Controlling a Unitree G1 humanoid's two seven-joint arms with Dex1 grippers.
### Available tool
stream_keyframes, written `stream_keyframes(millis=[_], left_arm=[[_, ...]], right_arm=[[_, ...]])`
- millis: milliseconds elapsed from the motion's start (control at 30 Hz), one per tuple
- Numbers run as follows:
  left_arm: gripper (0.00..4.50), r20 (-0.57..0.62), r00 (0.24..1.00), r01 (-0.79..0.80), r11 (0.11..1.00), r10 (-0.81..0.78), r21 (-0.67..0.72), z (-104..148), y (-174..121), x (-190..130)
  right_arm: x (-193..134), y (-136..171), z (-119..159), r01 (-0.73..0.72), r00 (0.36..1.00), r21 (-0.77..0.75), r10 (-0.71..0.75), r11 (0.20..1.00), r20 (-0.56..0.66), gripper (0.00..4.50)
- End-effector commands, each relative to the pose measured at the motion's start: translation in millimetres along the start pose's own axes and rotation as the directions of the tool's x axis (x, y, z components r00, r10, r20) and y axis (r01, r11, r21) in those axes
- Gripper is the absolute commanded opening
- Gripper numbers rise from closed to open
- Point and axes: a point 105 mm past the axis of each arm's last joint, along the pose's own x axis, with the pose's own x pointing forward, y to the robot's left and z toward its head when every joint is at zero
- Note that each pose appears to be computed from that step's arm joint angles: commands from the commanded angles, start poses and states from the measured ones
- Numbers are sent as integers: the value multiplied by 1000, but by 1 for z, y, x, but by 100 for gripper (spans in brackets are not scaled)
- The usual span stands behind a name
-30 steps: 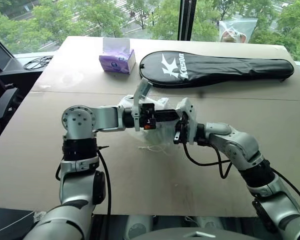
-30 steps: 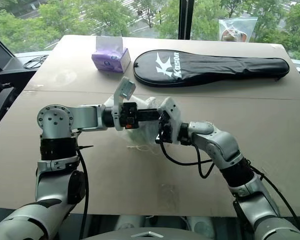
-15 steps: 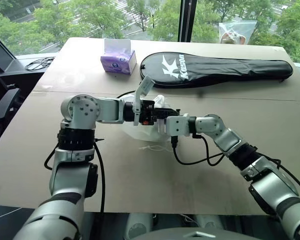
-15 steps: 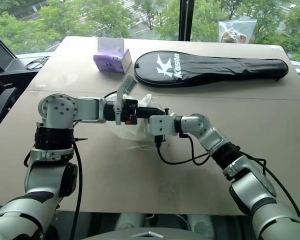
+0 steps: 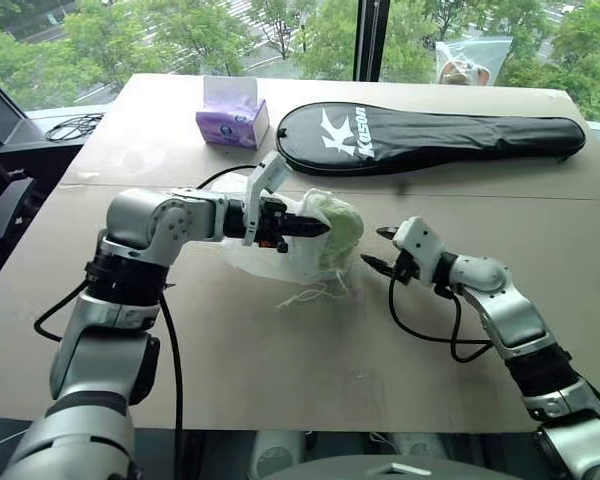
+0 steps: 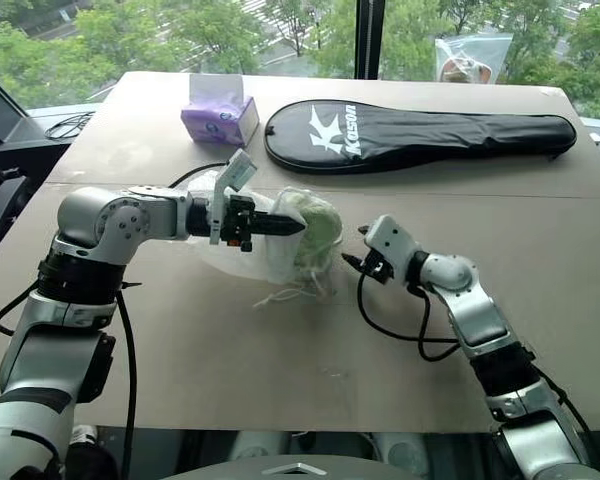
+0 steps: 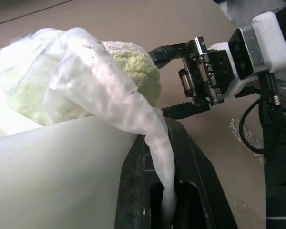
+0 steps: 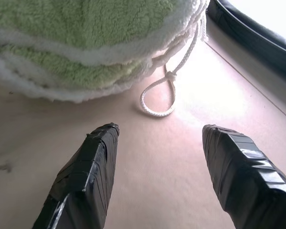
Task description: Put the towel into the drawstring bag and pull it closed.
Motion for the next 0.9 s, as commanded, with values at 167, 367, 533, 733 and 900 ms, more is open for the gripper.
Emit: stream_keyframes(millis=[167, 367, 533, 733, 900], left_arm=[[0, 3, 1000, 11, 987, -11, 163, 16, 6, -11], [0, 33, 997, 66, 981, -73, 184, 22, -6, -4], [0, 4, 994, 110, 971, -113, 212, 23, -14, 5], [0, -28, 988, 153, 960, -151, 234, 18, -18, 4], [0, -2, 991, 128, 951, -133, 281, 23, -9, -12]], right_arm=[[-1, -12, 36, 74, 994, 4, -74, 997, 82, 299], [68, -3, 55, 1, 983, 2, -2, 1000, 185, 221], [99, 70, 94, -353, 851, -227, 413, 907, 325, 7], [118, 79, 87, -335, 845, -355, 445, 873, 296, 7], [78, 12, 59, -96, 933, -180, 151, 979, 326, 7]])
